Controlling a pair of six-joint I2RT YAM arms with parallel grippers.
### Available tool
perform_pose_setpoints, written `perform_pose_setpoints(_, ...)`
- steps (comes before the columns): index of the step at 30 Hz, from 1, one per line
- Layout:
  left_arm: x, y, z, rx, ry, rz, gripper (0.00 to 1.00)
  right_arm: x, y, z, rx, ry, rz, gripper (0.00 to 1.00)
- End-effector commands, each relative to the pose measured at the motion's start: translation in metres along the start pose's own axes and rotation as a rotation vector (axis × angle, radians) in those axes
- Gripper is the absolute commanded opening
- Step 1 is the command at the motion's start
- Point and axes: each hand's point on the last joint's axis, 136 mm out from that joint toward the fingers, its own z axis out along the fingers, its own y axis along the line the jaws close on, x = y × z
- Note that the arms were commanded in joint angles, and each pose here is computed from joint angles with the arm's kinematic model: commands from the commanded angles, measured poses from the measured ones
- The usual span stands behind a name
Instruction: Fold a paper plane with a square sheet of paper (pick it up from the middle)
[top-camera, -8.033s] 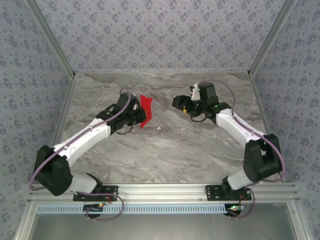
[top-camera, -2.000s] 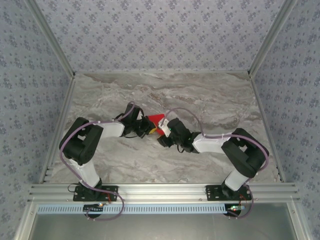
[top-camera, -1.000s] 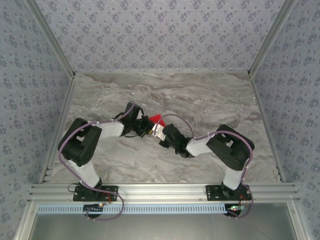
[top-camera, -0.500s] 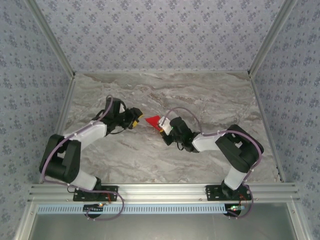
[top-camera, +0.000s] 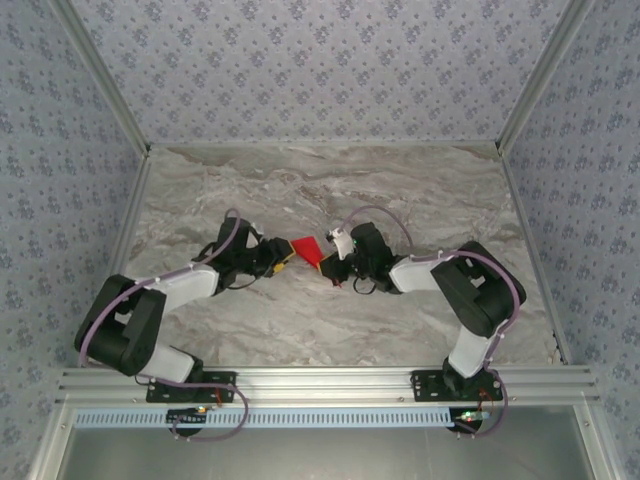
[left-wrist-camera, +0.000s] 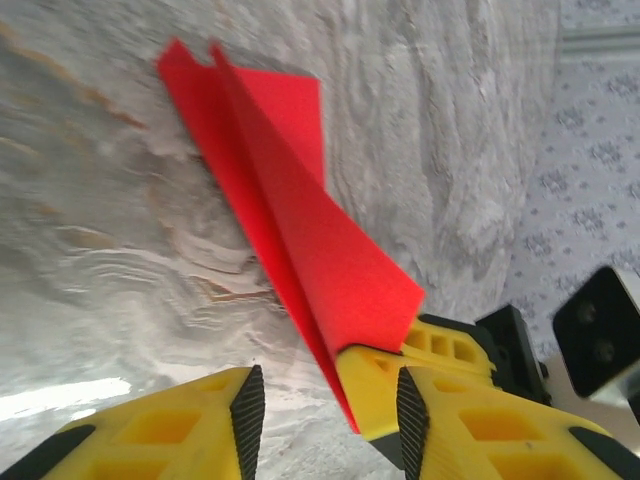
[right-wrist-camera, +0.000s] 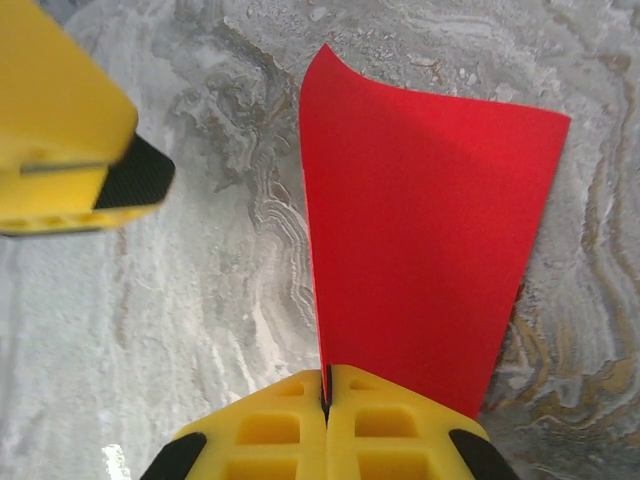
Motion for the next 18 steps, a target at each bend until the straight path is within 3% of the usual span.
perform_pose_setpoints(1,0.003,-0.019,0.010,0.088,0.010,0.057,0.38,-0.008,0.010,0.003,-0.107,-0.008,0.125,0.00)
perform_pose_setpoints(18,0.014,-0.030,0.036,0.150,0.049,0.133,0.26,-0.014,-0.007,-0.002,-0.202,-0.022,0.405,0.00)
